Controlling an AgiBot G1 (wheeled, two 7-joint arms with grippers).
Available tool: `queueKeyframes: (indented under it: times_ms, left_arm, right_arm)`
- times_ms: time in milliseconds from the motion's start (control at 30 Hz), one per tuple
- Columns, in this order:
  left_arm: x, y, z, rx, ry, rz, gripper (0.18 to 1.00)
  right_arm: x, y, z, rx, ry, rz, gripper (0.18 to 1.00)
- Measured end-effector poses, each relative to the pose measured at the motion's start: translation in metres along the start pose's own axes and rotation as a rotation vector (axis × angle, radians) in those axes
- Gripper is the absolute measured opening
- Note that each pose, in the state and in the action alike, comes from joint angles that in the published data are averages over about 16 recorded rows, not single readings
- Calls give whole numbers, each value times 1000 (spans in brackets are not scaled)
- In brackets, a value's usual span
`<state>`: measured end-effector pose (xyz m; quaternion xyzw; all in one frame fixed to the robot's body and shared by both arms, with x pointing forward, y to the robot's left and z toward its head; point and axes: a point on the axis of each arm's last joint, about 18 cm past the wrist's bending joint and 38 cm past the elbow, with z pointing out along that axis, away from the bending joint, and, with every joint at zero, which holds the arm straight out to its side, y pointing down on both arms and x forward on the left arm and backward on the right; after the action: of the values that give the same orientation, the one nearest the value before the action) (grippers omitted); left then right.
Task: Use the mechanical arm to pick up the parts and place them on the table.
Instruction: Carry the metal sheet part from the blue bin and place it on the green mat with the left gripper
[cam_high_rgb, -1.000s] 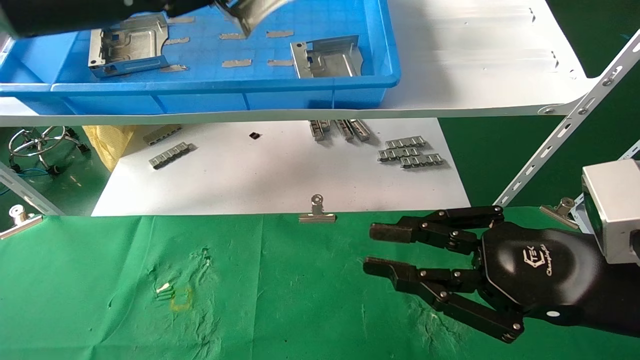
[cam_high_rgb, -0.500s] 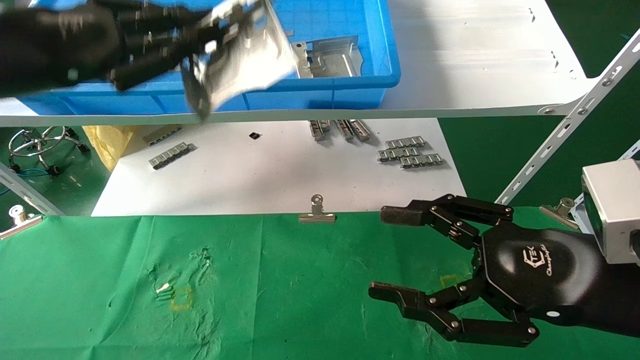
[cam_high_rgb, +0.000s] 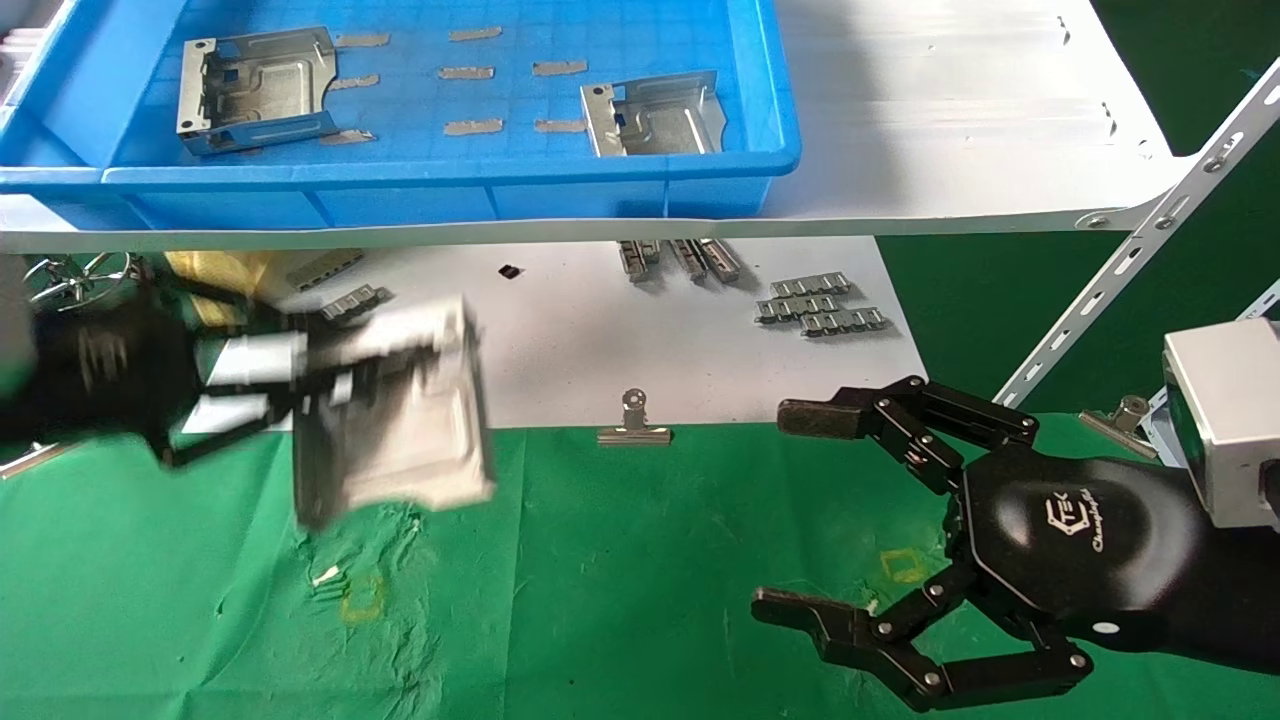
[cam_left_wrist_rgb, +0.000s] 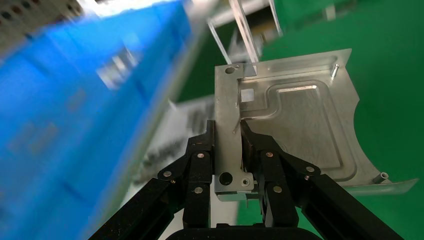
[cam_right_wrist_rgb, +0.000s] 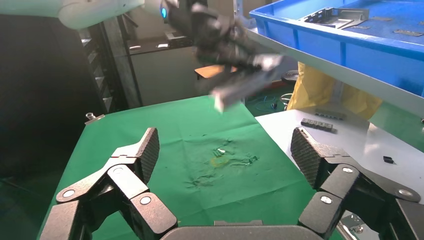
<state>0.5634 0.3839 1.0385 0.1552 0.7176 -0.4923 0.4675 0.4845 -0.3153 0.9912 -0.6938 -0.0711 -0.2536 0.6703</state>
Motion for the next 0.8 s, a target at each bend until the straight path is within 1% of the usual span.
queueKeyframes:
  times_ms: [233,400,567,800]
  left_arm:
    - [27,55,-4,-168,65,46,275]
    - [38,83,-5,-248,94,57,274]
    - [45,99,-6,-288,113,58,274]
    - [51,107,-7,-304,134,66,277]
  right_arm:
    - [0,0,0,0,0,0,982]
    - [0,0,0,0,0,0,997]
    - [0,0,0,0,0,0,1000]
    - [0,0,0,0,0,0,1001]
